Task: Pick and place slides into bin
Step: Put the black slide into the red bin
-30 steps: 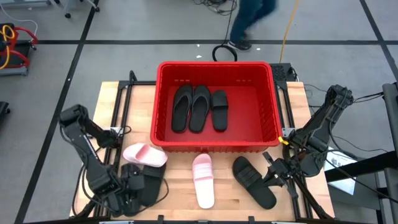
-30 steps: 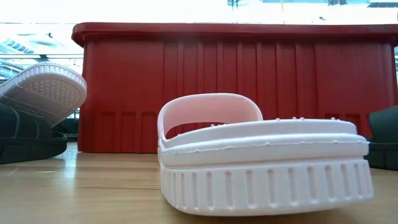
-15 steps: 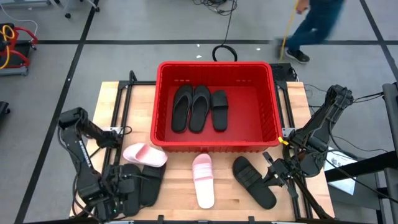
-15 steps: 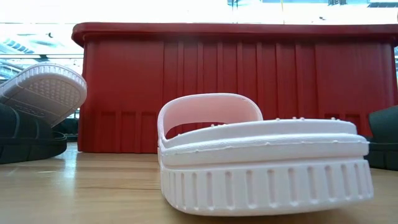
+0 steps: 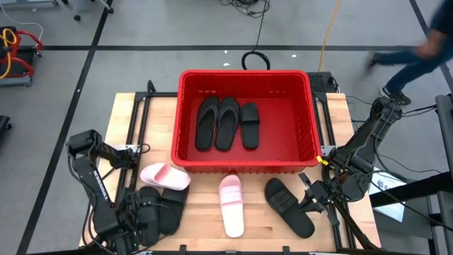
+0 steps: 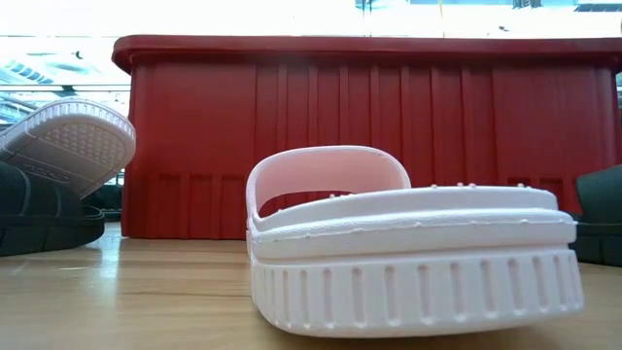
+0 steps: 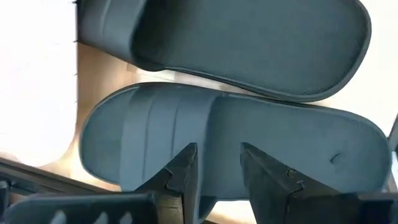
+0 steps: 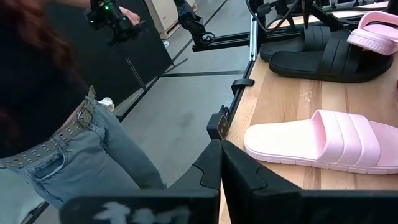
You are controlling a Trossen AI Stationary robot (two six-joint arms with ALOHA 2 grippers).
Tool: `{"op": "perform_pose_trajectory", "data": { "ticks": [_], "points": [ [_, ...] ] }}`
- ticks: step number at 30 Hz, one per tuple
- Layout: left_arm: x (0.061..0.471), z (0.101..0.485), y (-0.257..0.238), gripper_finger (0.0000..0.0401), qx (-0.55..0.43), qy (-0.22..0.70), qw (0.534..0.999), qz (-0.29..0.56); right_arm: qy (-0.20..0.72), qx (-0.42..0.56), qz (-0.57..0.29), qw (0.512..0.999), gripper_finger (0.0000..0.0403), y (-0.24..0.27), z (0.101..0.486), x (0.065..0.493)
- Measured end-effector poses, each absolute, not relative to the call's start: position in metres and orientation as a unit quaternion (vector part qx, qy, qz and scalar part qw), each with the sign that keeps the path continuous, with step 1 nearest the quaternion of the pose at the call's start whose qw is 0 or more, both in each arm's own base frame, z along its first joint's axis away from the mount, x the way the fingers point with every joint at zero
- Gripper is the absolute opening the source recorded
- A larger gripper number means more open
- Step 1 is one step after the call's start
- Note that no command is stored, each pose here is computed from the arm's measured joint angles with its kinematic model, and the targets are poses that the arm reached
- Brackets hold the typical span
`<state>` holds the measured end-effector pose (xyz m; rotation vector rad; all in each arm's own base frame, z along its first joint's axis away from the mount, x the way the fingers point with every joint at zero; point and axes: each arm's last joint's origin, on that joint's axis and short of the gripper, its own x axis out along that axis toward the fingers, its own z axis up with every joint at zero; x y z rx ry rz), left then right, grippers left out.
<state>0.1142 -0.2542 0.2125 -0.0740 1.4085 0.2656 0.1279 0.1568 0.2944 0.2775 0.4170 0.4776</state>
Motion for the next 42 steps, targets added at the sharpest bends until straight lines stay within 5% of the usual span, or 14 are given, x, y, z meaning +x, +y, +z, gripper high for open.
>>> {"op": "perform_pose_trajectory", "data": {
  "ticks": [42],
  "points": [
    [0.110, 0.188, -0.253, 0.0117, 0.060, 0.640, 0.739, 0.201, 0.198, 0.134, 0.221, 0.946, 0.0000, 0.156, 0.295, 0.128]
  ]
}}
